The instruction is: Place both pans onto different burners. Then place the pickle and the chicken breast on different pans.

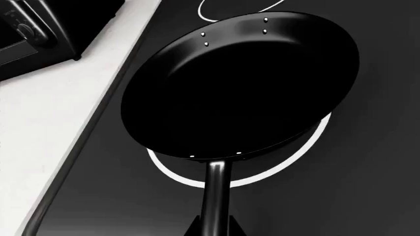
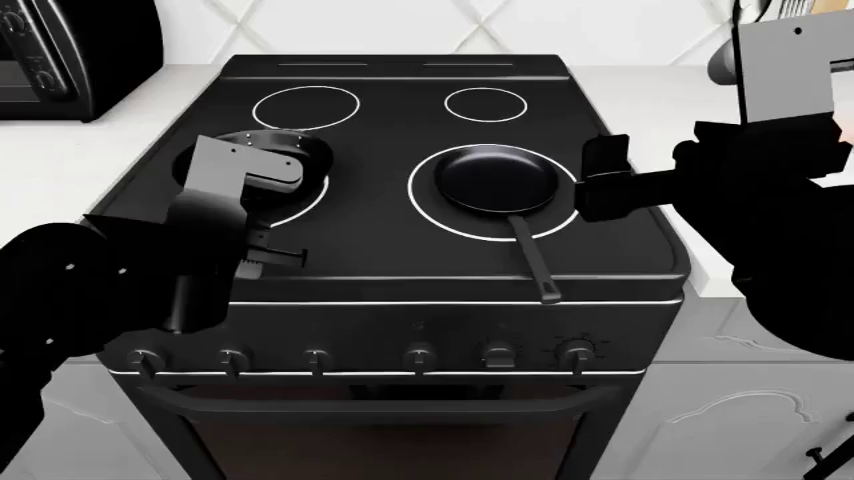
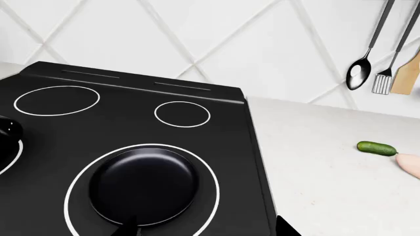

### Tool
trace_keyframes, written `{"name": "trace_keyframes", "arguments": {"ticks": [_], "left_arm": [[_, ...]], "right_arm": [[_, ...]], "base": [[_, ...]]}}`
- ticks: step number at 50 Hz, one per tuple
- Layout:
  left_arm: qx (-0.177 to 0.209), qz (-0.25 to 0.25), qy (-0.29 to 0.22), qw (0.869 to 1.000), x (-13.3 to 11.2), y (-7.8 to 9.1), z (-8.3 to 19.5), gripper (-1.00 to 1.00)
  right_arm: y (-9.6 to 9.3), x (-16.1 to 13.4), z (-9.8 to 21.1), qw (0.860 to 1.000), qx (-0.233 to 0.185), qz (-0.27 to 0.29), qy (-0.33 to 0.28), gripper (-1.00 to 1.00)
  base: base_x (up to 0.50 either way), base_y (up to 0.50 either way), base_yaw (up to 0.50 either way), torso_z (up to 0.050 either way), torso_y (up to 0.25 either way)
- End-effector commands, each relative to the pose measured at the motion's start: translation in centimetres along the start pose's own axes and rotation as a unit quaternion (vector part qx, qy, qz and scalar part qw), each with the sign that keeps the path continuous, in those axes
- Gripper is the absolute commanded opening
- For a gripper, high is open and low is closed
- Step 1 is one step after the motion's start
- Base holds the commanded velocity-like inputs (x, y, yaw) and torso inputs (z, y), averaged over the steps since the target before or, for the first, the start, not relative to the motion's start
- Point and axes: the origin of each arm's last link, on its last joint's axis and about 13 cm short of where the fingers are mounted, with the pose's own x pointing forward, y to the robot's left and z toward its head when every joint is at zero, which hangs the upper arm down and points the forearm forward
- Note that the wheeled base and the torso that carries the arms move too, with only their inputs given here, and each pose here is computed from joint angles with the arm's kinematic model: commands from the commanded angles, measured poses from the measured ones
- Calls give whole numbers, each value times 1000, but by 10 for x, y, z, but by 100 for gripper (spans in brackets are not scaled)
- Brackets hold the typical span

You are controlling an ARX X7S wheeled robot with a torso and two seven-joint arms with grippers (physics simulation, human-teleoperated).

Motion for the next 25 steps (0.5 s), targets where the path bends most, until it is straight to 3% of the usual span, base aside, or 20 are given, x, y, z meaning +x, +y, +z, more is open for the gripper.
{"name": "trace_keyframes", "arguments": {"ticks": [1, 25], "left_arm": [[1, 50, -30, 998, 3, 10, 15, -100], [7, 45, -18, 999, 9, 5, 10, -100]], "right_arm": [[0, 0, -2, 1000, 3, 0, 2, 100], [-2, 0, -3, 1000, 1, 0, 4, 100]], "base": [[0, 0, 0, 10, 10], [0, 0, 0, 0, 2]]}}
